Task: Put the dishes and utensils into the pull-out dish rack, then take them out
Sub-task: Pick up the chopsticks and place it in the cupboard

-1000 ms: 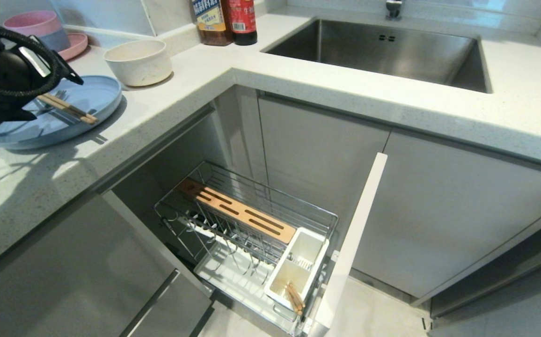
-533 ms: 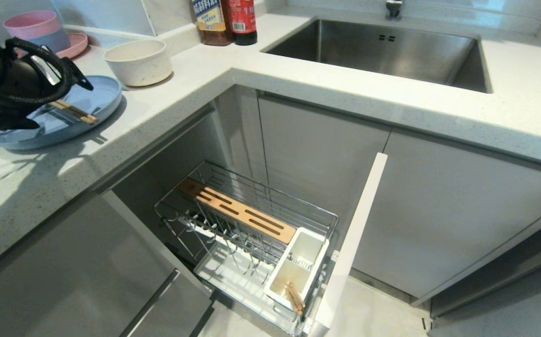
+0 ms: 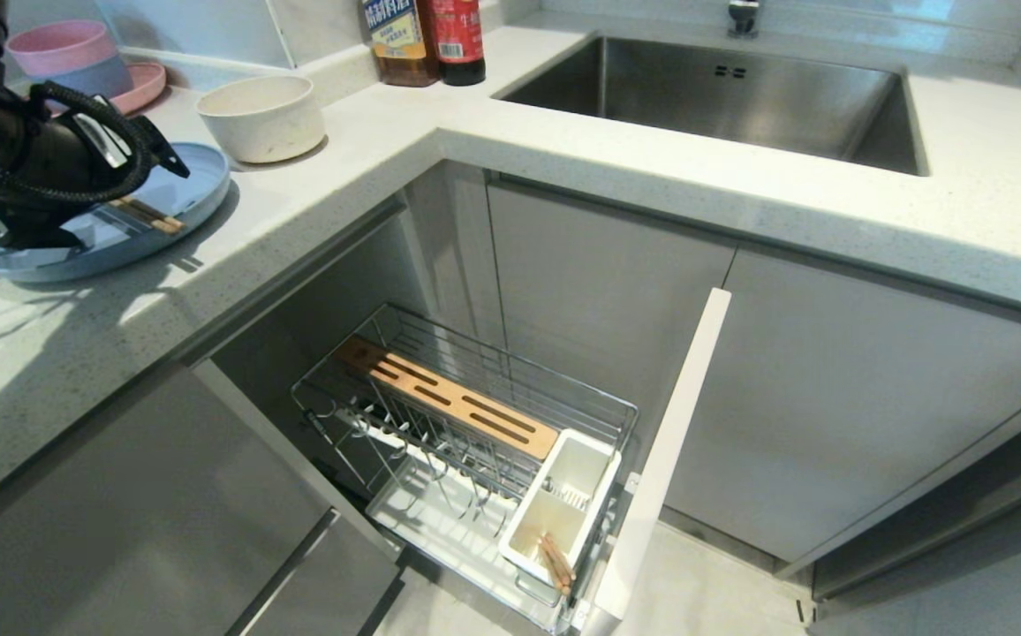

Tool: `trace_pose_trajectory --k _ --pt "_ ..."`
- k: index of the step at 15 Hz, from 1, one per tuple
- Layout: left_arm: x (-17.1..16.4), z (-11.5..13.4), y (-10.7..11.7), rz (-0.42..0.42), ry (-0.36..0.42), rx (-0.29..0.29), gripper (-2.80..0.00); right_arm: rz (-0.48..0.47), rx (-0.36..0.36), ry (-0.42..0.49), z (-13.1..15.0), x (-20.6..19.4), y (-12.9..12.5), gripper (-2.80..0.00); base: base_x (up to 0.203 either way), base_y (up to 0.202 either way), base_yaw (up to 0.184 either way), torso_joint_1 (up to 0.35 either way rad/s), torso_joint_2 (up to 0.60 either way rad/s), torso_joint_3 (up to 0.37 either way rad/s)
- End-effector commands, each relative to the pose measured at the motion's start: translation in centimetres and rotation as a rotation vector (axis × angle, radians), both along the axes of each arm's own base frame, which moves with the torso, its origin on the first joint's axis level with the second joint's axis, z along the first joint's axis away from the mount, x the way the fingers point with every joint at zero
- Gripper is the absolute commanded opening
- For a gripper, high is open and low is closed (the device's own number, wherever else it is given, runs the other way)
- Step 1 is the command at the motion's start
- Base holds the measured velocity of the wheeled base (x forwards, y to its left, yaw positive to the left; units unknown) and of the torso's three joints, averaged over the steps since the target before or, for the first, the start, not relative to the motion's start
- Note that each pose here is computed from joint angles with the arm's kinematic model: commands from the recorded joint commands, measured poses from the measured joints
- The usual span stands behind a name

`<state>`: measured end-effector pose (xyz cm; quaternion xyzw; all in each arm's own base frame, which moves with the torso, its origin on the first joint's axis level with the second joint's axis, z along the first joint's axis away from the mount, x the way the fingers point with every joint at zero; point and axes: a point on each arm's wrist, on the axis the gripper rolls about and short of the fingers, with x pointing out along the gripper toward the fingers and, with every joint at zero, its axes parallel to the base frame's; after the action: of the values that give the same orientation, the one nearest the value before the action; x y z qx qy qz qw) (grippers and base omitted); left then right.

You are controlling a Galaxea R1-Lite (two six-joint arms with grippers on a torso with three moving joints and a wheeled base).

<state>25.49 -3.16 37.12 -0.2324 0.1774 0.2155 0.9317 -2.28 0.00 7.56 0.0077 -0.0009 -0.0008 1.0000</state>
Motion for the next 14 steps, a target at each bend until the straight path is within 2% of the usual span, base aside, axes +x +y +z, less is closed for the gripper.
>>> trace_pose_trajectory --k 1,13,14 --pt "0.15 -0.17 -0.01 0.004 0.008 -0.001 0.0 0.0 0.0 0.002 -0.04 0.01 0.0 -2.8 0.0 0.0 0.0 0.0 0.0 0.0" --pt "0.54 -0.65 -0.07 -0.004 0.041 0.019 0.0 0.0 0.0 0.001 -0.01 0.01 0.0 -2.8 0.0 0.0 0.0 0.0 0.0 0.0" --pt "0.48 -0.56 -0.06 -0.003 0.036 0.017 -2.8 0.0 0.0 0.002 -0.04 0.01 0.0 -2.8 0.0 0.0 0.0 0.0 0.0 0.0"
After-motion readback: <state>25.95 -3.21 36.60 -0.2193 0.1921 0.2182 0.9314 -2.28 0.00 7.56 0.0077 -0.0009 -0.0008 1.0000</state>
